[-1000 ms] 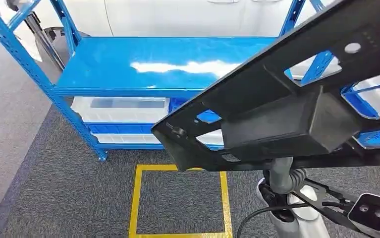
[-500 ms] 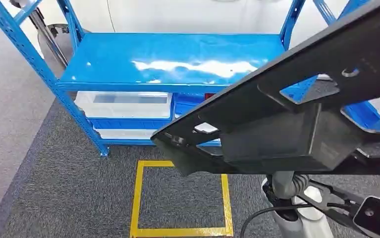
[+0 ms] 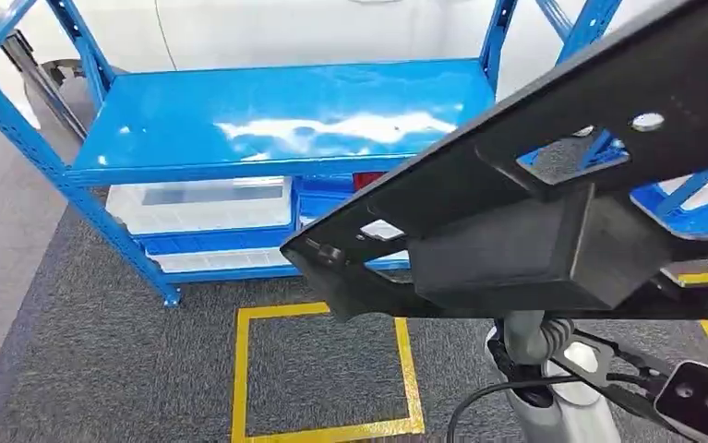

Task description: Take the parts from the cabinet and place them on the table.

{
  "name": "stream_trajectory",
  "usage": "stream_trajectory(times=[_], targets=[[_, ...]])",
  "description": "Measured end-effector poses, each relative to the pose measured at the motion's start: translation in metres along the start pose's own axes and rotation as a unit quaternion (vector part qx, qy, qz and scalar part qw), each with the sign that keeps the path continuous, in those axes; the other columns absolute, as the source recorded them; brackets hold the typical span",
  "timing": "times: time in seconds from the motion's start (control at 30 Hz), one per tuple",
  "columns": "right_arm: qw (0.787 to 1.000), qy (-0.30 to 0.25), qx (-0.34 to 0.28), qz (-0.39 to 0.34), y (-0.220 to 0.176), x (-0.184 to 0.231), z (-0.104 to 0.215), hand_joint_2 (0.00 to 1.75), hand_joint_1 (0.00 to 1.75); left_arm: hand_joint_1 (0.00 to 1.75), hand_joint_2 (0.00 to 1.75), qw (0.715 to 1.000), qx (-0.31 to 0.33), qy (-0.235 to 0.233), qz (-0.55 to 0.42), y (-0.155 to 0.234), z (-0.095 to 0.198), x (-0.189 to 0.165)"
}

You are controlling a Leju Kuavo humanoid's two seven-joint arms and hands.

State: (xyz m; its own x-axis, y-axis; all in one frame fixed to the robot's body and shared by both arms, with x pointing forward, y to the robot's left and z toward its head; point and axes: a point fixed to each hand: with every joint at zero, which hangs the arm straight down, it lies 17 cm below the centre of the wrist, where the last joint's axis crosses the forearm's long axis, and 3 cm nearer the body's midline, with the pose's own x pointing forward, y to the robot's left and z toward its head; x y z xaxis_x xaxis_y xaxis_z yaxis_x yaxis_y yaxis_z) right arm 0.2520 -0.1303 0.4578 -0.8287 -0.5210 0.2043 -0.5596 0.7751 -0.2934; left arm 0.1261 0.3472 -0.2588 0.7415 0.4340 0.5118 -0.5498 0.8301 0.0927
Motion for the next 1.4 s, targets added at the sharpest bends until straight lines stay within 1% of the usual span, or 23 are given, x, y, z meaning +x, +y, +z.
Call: stream_trajectory(times=[0.17,0.33,0.63,0.73,0.83,1.07,1.17,1.3,1.4], targets=[[1.0,-0.001,0.006,0.009,0.003,0.003,0.0,1.75,1.75,0.0,1.75,1.0,0.011,0.003,-0.008,0.002,-0.001,0.0],[1.0,0.026,-0.004,0.013,0.016,-0.003,0.014,1.75,1.75,0.0,1.75,0.998,0.048,0.011,-0.027,0.018,-0.002,-0.005],[1.0,0.016,-0.012,0.015,0.021,0.009,0.012,1.75,1.75,0.0,1.75,0.998,0.053,-0.001,-0.034,0.023,-0.004,0.003],[1.0,0.016,-0.012,0.013,0.023,0.01,0.012,1.75,1.75,0.0,1.75,0.998,0.058,-0.002,-0.039,0.026,-0.003,0.0],[0.999,0.016,-0.016,0.023,0.024,0.013,0.013,1.75,1.75,0.0,1.75,0.998,0.046,-0.005,-0.047,0.028,-0.003,0.0],[0.999,-0.012,-0.026,0.017,0.018,0.035,0.005,1.75,1.75,0.0,1.75,0.998,0.039,-0.01,-0.047,0.036,-0.008,0.009],[1.0,-0.013,-0.021,0.019,0.015,0.041,0.007,1.75,1.75,0.0,1.75,0.998,0.026,-0.02,-0.05,0.031,-0.009,0.016],[0.999,-0.003,-0.019,0.037,0.011,0.038,0.011,1.75,1.75,0.0,1.75,0.998,0.015,-0.019,-0.059,0.032,-0.008,0.014],[0.999,-0.006,-0.015,0.046,0.01,0.038,0.009,1.75,1.75,0.0,1.75,0.998,0.008,-0.021,-0.057,0.026,-0.01,0.019]])
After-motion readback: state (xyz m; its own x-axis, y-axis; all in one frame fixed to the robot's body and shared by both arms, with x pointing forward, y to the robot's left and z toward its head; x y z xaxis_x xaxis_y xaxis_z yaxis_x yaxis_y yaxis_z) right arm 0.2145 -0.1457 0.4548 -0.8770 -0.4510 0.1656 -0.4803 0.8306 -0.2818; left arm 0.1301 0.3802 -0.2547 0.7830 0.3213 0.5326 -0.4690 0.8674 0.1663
